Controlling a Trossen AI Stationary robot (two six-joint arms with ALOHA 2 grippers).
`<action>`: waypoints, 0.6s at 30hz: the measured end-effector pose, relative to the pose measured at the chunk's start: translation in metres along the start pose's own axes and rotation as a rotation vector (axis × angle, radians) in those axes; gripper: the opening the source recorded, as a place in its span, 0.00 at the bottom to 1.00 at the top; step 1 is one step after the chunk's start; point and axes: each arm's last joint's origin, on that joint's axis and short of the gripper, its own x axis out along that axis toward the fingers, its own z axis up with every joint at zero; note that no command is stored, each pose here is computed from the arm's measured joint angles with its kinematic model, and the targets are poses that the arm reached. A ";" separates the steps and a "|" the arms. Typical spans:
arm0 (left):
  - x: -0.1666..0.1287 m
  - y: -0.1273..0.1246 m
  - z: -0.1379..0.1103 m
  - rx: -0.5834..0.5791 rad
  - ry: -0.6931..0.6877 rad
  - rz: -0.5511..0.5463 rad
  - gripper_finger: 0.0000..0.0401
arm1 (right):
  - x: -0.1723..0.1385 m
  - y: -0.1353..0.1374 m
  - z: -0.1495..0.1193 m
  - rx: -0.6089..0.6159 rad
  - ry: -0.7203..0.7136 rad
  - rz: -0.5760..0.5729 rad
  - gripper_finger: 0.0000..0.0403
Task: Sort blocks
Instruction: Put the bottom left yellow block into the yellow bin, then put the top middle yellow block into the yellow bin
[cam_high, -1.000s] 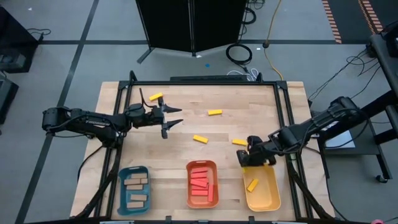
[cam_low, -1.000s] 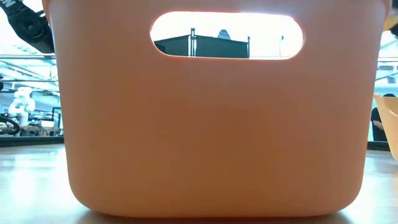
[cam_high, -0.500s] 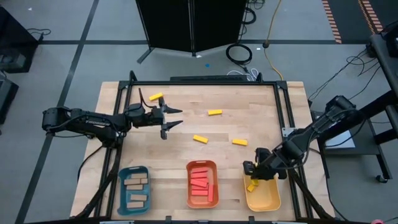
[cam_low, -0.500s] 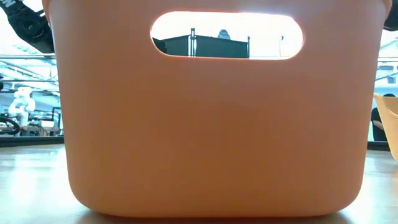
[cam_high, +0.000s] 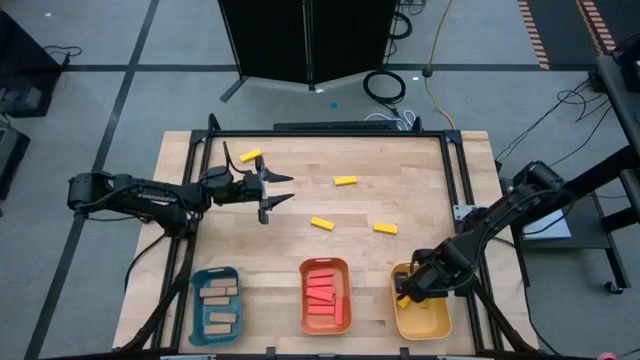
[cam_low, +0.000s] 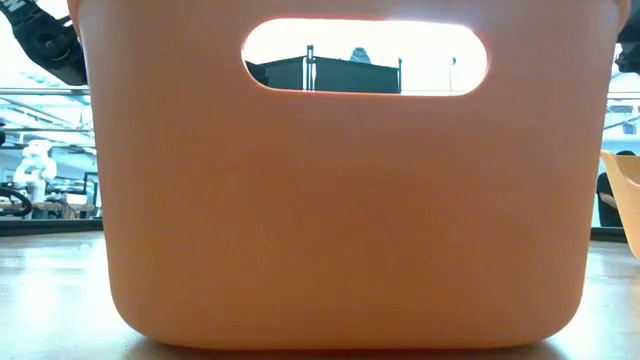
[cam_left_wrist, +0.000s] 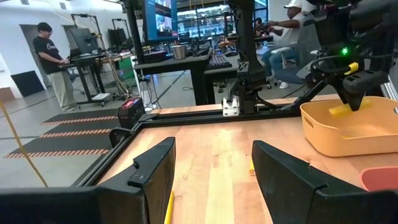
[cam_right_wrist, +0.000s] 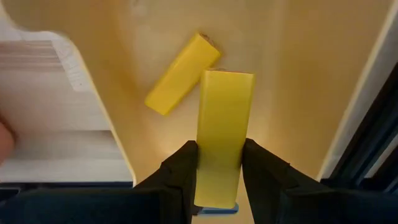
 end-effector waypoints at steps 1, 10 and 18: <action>0.000 0.000 0.000 0.000 0.000 0.000 0.52 | 0.001 0.000 0.000 -0.001 -0.003 -0.004 0.23; 0.000 0.000 0.000 0.000 0.002 0.000 0.52 | 0.008 0.003 0.001 -0.008 -0.022 -0.025 0.33; 0.000 0.000 -0.001 0.000 0.005 -0.001 0.52 | 0.007 0.008 0.000 -0.011 0.008 0.010 0.51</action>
